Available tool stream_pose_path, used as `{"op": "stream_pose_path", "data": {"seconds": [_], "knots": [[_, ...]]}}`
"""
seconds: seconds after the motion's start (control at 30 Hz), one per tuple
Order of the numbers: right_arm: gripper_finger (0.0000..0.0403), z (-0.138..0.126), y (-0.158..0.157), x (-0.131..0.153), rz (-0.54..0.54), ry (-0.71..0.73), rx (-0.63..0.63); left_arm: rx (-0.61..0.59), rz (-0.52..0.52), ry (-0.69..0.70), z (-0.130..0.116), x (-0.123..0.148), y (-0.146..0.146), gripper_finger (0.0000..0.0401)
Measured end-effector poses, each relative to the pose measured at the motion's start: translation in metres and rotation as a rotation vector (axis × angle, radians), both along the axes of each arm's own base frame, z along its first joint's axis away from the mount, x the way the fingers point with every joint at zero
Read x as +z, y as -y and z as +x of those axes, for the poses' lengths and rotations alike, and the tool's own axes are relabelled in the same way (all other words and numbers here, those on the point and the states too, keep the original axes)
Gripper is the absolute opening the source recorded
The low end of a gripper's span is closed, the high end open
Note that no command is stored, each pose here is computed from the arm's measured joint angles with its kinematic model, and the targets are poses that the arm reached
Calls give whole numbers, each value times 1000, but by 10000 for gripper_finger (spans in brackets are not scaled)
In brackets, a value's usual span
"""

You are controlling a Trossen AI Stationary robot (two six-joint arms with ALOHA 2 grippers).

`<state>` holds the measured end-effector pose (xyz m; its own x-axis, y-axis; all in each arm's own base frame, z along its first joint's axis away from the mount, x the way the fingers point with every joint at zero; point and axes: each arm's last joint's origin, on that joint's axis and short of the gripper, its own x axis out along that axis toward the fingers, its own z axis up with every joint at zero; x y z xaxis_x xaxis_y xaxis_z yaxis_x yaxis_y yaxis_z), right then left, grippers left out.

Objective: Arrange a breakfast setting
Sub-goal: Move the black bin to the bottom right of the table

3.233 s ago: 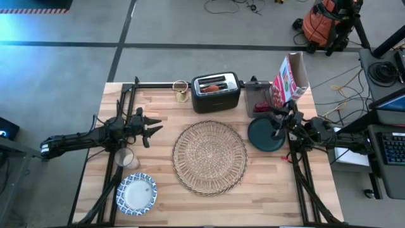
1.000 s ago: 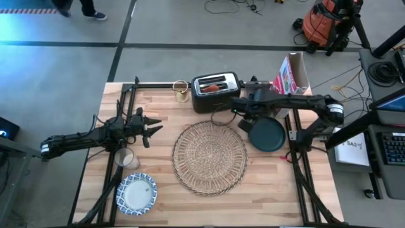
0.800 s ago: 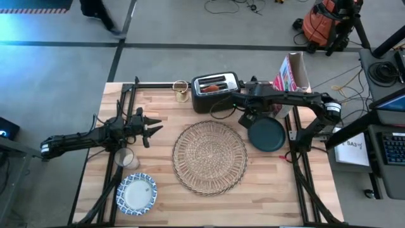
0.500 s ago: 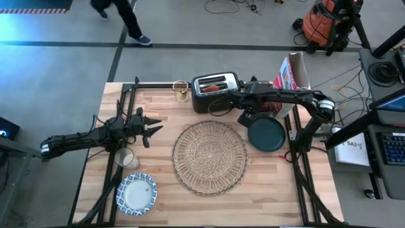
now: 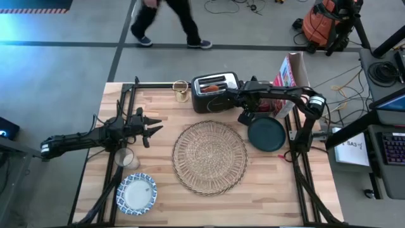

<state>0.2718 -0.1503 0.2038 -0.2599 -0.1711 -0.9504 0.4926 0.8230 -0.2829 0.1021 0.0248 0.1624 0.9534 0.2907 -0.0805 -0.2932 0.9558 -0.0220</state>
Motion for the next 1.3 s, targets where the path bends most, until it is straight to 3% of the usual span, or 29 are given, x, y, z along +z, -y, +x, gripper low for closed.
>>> {"op": "stream_pose_path", "data": {"seconds": [0.43, 0.77, 1.3], "knots": [[102, 3, 6, -11, 79, 21, 11, 0, 0, 0, 0, 0, 0, 112], [17, 0, 4, -7, 90, 26, 17, 0, 0, 0, 0, 0, 0, 112], [9, -4, 1, 1, 130, 8, 36, 0, 0, 0, 0, 0, 0, 112]]}}
